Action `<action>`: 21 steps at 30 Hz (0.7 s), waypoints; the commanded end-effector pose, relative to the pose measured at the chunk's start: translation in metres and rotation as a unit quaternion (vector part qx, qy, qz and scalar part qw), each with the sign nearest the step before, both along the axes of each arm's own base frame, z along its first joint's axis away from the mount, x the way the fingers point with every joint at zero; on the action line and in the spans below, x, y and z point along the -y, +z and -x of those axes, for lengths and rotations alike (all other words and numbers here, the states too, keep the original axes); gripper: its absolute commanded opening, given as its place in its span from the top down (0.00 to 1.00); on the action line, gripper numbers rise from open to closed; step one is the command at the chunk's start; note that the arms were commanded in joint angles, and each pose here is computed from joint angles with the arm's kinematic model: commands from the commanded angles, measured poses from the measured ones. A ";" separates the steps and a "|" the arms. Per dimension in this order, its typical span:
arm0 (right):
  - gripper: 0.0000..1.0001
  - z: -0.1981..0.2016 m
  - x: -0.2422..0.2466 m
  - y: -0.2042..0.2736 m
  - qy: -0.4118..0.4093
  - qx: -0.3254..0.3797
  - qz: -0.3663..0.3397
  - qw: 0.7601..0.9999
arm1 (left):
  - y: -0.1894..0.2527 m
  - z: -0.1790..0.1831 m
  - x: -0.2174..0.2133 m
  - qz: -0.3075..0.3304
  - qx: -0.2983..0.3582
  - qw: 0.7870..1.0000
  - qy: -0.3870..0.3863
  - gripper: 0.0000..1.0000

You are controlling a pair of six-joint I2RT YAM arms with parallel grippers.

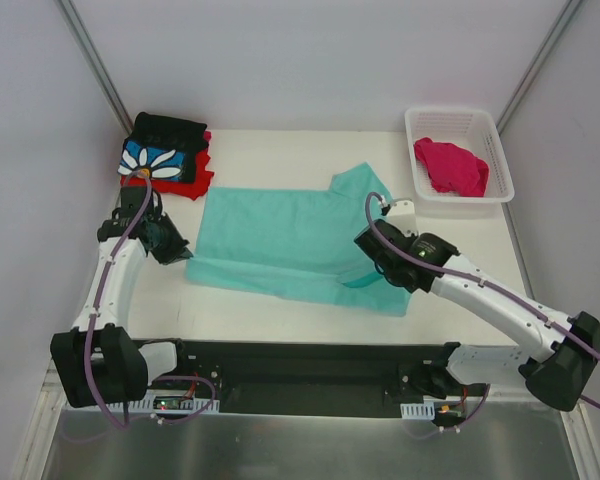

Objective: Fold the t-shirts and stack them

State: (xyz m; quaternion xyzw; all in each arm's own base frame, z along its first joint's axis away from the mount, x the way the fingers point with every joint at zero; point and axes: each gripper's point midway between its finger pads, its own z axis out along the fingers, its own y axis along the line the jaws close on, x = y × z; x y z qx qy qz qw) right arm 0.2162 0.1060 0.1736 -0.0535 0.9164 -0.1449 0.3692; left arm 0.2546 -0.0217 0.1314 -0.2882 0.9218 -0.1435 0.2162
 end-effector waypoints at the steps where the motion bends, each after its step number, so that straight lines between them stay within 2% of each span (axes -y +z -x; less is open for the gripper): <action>1: 0.99 -0.012 0.004 0.001 0.000 0.007 -0.006 1.000 | -0.009 -0.006 0.000 0.000 -0.002 1.000 0.000 1.00; 21: 0.99 -0.047 0.004 -0.025 -0.015 -0.027 -0.017 0.999 | -0.041 -0.033 -0.002 0.004 -0.043 0.999 0.003 1.00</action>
